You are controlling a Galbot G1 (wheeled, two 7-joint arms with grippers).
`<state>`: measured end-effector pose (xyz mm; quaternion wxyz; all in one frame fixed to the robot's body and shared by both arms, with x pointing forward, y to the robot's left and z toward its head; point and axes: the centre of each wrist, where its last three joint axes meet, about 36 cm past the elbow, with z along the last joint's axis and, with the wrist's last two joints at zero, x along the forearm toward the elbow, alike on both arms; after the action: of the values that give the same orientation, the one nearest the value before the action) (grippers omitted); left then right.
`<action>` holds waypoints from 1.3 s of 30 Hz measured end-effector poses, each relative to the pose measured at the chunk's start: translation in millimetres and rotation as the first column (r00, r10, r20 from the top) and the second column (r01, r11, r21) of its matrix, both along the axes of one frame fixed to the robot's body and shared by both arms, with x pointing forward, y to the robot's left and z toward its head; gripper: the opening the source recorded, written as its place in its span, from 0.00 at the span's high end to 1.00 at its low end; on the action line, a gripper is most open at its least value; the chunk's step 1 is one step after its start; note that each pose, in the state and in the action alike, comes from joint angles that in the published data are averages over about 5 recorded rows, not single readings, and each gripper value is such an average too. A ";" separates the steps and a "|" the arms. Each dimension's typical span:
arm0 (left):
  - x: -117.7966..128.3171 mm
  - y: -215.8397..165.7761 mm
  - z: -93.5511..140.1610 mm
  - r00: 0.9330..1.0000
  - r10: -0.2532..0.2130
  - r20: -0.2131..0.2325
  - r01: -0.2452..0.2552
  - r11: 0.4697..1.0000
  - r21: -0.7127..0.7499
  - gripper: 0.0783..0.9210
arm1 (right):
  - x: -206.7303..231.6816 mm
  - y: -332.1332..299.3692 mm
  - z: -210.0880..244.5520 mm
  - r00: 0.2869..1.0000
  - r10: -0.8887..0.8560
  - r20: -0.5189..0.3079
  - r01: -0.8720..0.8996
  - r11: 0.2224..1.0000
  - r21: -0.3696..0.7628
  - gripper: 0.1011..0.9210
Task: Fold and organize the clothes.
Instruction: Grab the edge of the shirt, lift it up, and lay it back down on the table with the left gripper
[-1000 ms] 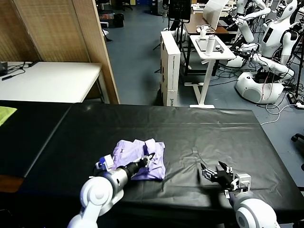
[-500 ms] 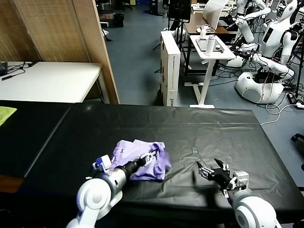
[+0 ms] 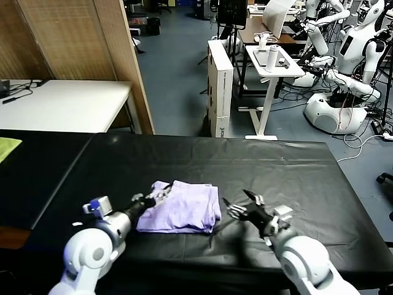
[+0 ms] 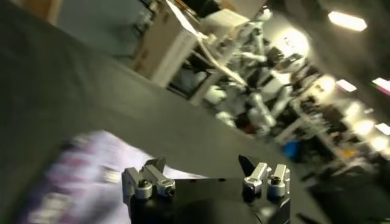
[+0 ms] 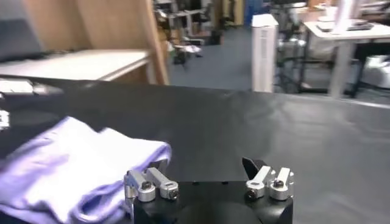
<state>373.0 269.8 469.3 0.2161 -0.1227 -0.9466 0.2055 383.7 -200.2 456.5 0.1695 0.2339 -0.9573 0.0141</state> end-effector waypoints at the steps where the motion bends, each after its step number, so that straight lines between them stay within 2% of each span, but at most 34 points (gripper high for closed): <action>1: -0.1 4.1 -1.4 1.000 0.016 0.008 -0.016 1.000 0.016 0.02 | 3.5 6.8 -1.0 1.000 0.017 0.003 -0.017 1.000 -0.002 0.02; 4: 1.5 14.6 -4.4 0.998 0.050 0.029 -0.051 0.997 0.049 0.02 | 11.4 22.5 -2.7 0.998 0.061 -0.002 -0.061 0.998 -0.001 0.02; 8: 6.8 22.6 -6.9 0.997 0.069 0.036 -0.071 0.995 0.071 0.02 | 14.2 29.8 -3.8 0.996 0.078 -0.038 -0.077 0.997 0.019 0.02; 12: 12.4 23.0 -10.2 0.997 0.072 0.032 -0.074 0.995 0.073 0.02 | 13.9 28.1 -6.8 0.996 0.058 -0.066 -0.056 0.998 0.034 0.02; 17: 20.3 21.3 -16.8 0.997 0.073 0.029 -0.075 0.994 0.079 0.02 | 13.4 25.8 -8.7 0.997 0.038 -0.060 -0.037 0.999 0.023 0.02; 27: 26.6 17.8 -36.4 0.998 0.062 -0.020 -0.060 0.993 0.106 0.02 | 5.7 12.2 -3.6 0.998 0.013 -0.055 -0.012 1.000 0.018 0.02; 39: 36.2 15.8 -49.9 0.997 0.064 -0.041 -0.058 0.991 0.123 0.02 | 0.9 2.5 1.3 0.999 -0.010 -0.051 0.012 1.000 0.028 0.02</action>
<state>409.2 285.5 419.4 0.2379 -0.0757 -0.9556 0.1564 384.6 -197.7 457.8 0.1905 0.2312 -0.9541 -0.0063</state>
